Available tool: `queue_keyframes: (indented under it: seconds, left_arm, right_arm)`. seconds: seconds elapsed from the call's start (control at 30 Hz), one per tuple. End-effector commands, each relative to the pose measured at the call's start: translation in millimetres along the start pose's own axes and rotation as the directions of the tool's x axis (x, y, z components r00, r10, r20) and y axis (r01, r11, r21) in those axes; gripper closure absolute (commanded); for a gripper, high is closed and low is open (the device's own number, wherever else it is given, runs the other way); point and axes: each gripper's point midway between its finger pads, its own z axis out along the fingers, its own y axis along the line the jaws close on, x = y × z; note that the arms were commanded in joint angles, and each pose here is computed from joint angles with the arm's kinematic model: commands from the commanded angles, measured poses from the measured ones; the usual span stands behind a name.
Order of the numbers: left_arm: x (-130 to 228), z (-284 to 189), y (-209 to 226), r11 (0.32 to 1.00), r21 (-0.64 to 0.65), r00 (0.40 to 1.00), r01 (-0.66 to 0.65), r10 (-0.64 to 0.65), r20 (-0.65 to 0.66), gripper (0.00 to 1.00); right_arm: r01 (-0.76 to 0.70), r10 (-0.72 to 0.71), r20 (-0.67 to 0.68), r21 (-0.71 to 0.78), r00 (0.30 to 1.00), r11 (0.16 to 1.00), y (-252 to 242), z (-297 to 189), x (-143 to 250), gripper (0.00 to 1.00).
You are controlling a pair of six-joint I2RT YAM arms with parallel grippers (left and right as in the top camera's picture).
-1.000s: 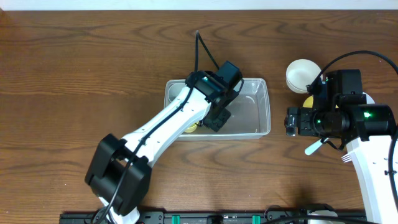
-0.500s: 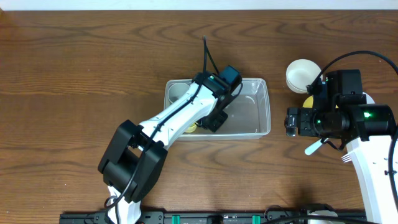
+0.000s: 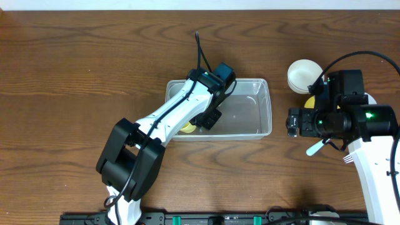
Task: Pack container
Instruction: 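Lower the yellow cup into the container below the grey cup, release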
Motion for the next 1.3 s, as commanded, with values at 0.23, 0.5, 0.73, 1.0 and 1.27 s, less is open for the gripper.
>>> queue_keyframes:
  seconds: [0.23,0.5,0.73,1.0,1.27]
  left_arm:
    - [-10.1,-3.6,-6.6,0.999,0.034,0.999,-0.022,0.020,0.039,0.94]
    - [-2.3,-3.4,-7.2,0.991,0.037,0.992,-0.126,0.126,0.012,0.94]
    - [4.5,-3.3,-1.1,0.984,0.007,0.984,-0.177,0.177,-0.020,0.94]
    - [11.6,-3.7,6.0,0.982,-0.028,0.982,-0.185,0.183,-0.056,0.94]
    - [7.9,-3.5,5.6,0.983,-0.030,0.983,-0.183,0.182,-0.041,0.90]
  right_arm:
    - [-0.021,0.020,0.017,0.003,1.000,1.000,-1.4,-4.4,-5.1,0.01]
    - [-0.021,0.021,0.017,0.003,1.000,1.000,-1.4,-4.4,-5.0,0.01]
    - [-0.021,0.021,0.016,0.003,1.000,1.000,-1.4,-4.4,-4.9,0.01]
    - [-0.021,0.021,0.017,0.003,1.000,1.000,-1.4,-4.4,-5.0,0.01]
    - [-0.021,0.020,0.017,0.003,1.000,1.000,-1.4,-4.4,-5.1,0.01]
